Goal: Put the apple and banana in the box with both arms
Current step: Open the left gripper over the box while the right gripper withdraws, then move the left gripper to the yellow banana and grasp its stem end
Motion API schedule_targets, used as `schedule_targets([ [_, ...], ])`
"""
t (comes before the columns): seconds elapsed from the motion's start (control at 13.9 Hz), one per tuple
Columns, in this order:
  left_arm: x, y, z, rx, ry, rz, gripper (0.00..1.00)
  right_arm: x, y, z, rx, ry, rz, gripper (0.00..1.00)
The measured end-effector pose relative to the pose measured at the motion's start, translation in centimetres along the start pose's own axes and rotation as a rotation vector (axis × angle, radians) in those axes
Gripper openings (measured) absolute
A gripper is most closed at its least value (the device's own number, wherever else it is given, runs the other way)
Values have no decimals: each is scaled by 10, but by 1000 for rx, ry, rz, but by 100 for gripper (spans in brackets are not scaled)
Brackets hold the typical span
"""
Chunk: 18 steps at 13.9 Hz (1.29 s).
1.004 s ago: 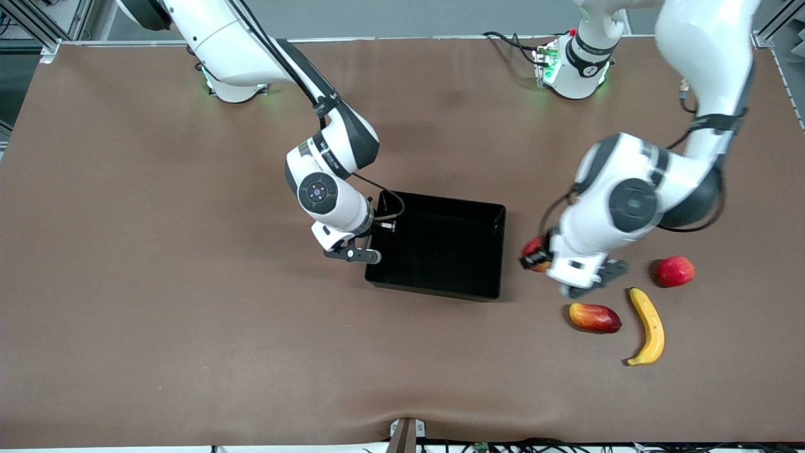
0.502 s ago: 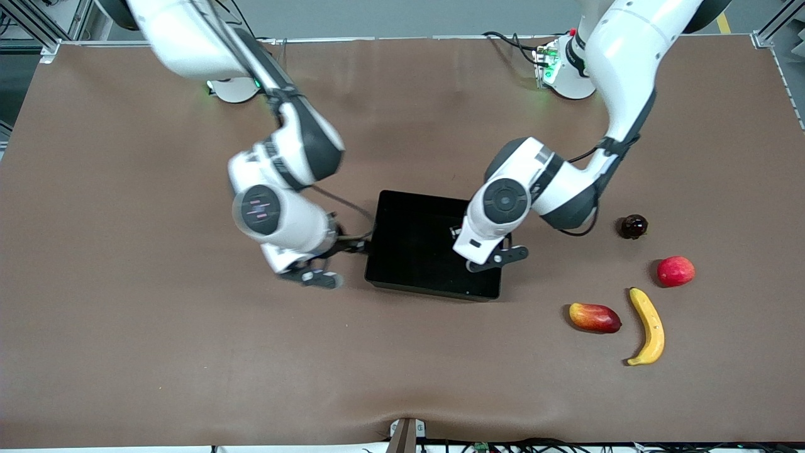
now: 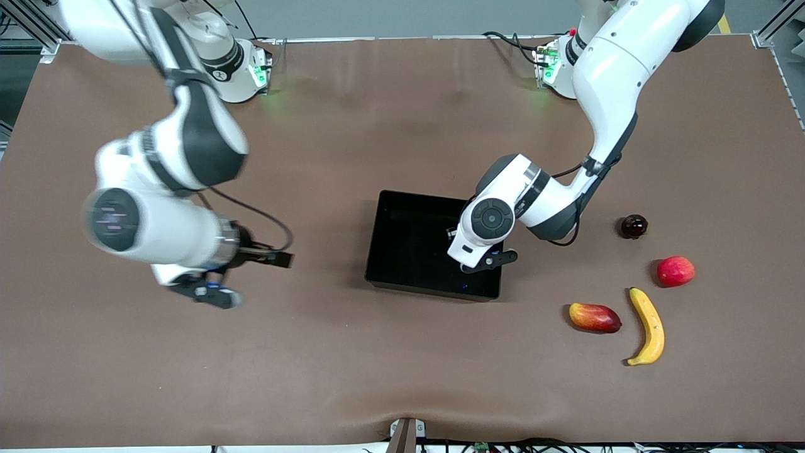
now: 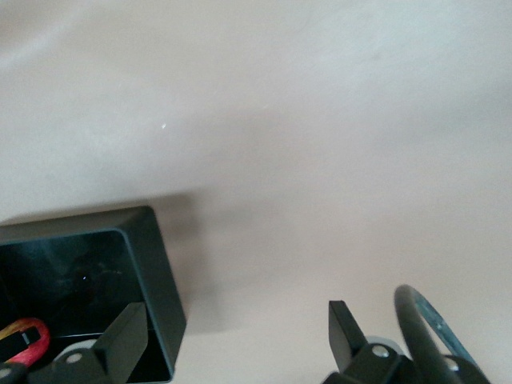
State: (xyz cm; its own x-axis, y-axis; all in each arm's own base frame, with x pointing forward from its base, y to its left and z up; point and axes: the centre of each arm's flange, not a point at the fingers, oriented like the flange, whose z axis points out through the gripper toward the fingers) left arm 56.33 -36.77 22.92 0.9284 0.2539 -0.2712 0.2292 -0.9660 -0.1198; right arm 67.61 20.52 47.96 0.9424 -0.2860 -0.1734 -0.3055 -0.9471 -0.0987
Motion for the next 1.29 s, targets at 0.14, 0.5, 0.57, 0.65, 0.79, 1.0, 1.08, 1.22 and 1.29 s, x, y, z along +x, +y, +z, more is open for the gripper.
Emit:
schedule_targets([
  [0.14, 3, 1, 13, 2, -15, -1, 68, 6, 48, -42, -13, 16, -27, 100],
  [0.5, 7, 5, 14, -22, 1, 0, 74, 5, 163, -125, -47, 68, -125, 100],
  [0.57, 8, 6, 10, -21, 17, 5, 83, -2, 179, -137, -48, 78, -150, 100],
  [0.65, 11, 6, 4, -23, 37, 9, 94, -11, 192, -150, -48, 91, -167, 100],
  [0.79, 18, 3, -29, -45, 87, 1, 100, -38, 209, -177, -48, 125, -180, 100],
  [1.0, 28, -32, -116, -68, 171, -50, 100, -90, 215, -203, -59, 154, -201, 100],
  [1.08, 34, -53, -145, -80, 201, -69, 100, -106, 217, -203, -67, 150, -212, 100],
  [1.22, 57, -106, -184, -87, 243, -67, 100, -128, 221, -196, -86, 134, -225, 100],
  [1.29, 75, -138, -191, -76, 256, -34, 100, -133, 220, -193, -93, 131, -232, 100],
])
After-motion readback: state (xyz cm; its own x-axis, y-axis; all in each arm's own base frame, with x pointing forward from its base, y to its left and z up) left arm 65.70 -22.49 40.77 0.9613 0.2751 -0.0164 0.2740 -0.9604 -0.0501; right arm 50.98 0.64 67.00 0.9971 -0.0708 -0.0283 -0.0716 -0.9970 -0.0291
